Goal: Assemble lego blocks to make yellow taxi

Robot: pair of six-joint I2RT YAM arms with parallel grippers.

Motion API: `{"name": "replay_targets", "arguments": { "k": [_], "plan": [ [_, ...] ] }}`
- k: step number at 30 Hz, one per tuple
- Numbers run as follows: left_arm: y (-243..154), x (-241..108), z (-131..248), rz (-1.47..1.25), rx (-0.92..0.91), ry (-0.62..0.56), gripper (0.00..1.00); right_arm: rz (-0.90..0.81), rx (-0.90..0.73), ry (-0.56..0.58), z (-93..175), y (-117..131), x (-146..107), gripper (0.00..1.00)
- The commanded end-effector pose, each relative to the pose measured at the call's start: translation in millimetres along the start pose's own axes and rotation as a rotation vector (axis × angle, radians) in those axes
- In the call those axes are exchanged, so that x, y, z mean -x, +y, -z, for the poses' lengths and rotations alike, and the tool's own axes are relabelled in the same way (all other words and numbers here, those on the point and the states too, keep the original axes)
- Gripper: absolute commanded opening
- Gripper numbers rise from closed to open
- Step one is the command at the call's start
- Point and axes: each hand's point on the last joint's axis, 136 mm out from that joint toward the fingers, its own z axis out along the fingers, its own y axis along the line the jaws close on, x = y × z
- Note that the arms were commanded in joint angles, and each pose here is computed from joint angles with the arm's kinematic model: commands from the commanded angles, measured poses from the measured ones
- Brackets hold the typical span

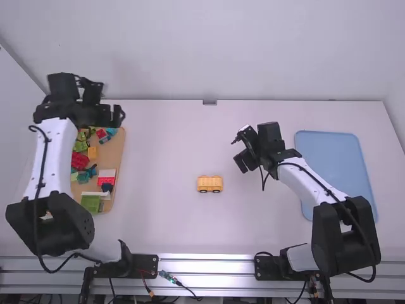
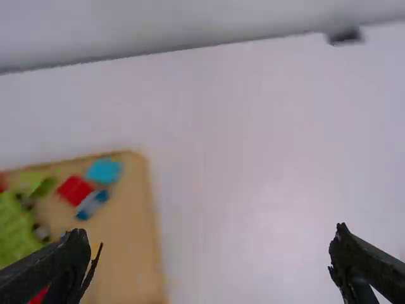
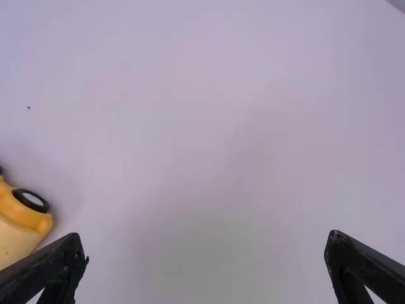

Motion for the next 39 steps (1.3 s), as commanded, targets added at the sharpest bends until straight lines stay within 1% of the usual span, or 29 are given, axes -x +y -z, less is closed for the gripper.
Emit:
{"name": "replay_targets", "arguments": {
  "k": [1,2,4,8,9,12,16,22,24,25,26,28,29,30,32,35,37,39],
  "plan": [
    [34,-10,-11,0.129,0.041,0.036,0.98,-0.008,-0.002,0.006,-3,0,-3,0.99],
    [45,-15,-17,0.159,0.051,0.052,0.99,-0.007,-0.005,-0.002,-3,0,-1,0.99],
    [59,-23,-28,0.205,0.060,0.082,0.99,-0.005,-0.008,-0.010,-3,-1,2,0.99],
    [81,-45,-59,0.281,0.072,0.155,0.99,-0.004,-0.011,-0.016,-3,-2,3,0.99],
    [91,-55,-71,0.325,0.117,0.191,0.99,-0.004,-0.011,-0.014,-3,-2,3,1.00],
    [113,-75,-88,0.392,0.225,0.255,0.99,-0.005,-0.010,-0.012,-3,-2,2,0.99],
    [126,-93,-100,0.417,0.300,0.309,0.99,-0.004,-0.010,-0.012,-3,-2,2,0.99],
    [133,-99,-105,0.406,0.307,0.308,1.00,-0.001,-0.009,-0.009,-3,-2,1,0.99],
    [134,-103,-107,0.375,0.301,0.314,0.97,-0.002,-0.009,-0.009,-3,-1,1,0.99],
    [136,-109,-108,0.348,0.298,0.324,0.93,-0.002,-0.009,-0.009,-3,-1,1,0.99],
    [137,-110,-109,0.348,0.298,0.325,0.93,-0.002,-0.009,-0.009,-3,-1,1,0.99],
    [142,-119,-111,0.342,0.302,0.326,1.00,-0.001,-0.009,-0.009,-3,-1,1,0.99],
    [142,-119,-112,0.343,0.301,0.326,0.99,-0.001,-0.009,-0.009,-3,-2,1,0.99],
    [145,-123,-113,0.344,0.299,0.321,1.00,-0.001,-0.010,-0.010,-3,-2,2,0.99],
    [140,-129,-120,0.345,0.212,0.294,1.00,-0.001,-0.010,-0.011,-3,-2,2,0.99],
    [135,-131,-125,0.341,0.131,0.257,0.96,-0.001,-0.011,-0.012,-3,-2,2,0.99],
    [139,-136,-127,0.354,0.134,0.237,0.94,-0.001,-0.011,-0.014,-3,-2,3,0.99],
    [141,-139,-129,0.352,0.143,0.235,0.94,0.000,-0.012,-0.017,-3,-2,3,0.99]
  ]
}}
